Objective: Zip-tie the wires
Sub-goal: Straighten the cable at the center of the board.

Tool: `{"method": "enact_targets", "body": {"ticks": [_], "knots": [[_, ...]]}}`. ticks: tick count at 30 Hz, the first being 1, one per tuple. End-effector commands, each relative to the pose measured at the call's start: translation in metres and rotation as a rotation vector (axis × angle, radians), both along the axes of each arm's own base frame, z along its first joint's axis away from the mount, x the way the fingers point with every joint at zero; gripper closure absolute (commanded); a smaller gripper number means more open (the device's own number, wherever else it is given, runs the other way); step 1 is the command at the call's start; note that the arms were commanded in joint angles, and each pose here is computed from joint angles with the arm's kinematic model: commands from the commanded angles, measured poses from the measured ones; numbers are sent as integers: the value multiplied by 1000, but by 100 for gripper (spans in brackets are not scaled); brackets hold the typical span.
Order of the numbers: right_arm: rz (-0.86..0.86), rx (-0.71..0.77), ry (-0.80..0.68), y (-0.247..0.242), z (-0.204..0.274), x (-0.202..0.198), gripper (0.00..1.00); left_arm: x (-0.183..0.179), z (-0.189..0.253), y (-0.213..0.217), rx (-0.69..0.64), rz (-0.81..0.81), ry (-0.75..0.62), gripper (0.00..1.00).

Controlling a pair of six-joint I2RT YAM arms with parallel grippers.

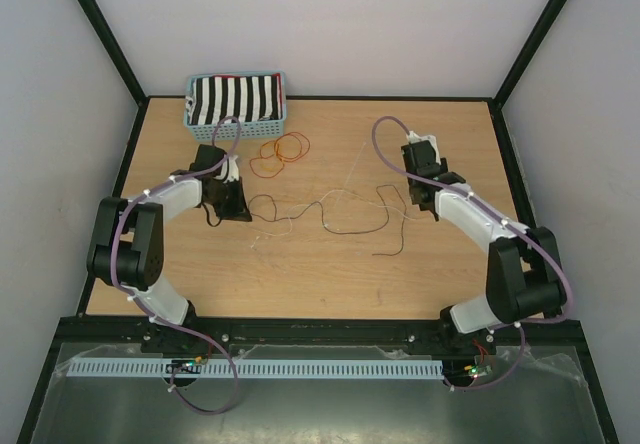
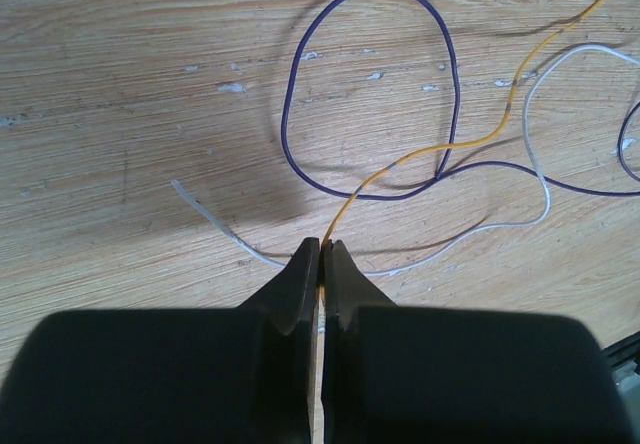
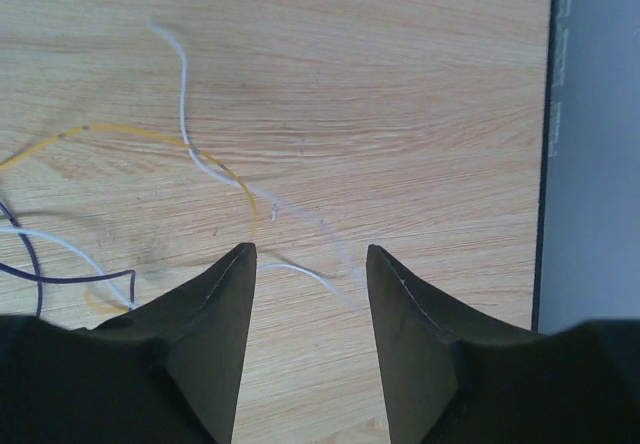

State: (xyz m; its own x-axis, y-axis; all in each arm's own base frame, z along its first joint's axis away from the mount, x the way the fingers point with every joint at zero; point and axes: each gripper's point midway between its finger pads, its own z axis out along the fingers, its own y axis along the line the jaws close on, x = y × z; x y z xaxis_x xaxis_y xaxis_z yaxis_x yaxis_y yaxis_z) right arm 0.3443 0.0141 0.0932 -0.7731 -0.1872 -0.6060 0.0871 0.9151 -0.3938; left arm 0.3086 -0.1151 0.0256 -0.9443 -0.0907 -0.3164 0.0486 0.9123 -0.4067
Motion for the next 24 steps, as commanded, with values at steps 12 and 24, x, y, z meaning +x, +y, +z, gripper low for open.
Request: {"method": "enact_targets", "body": {"ticks": [12, 24], "knots": [[173, 290, -184, 53, 84, 15, 30, 8, 19, 17, 36, 31, -44, 59], [402, 598, -232, 167, 103, 43, 24, 21, 97, 34, -8, 112, -241, 34]]}}
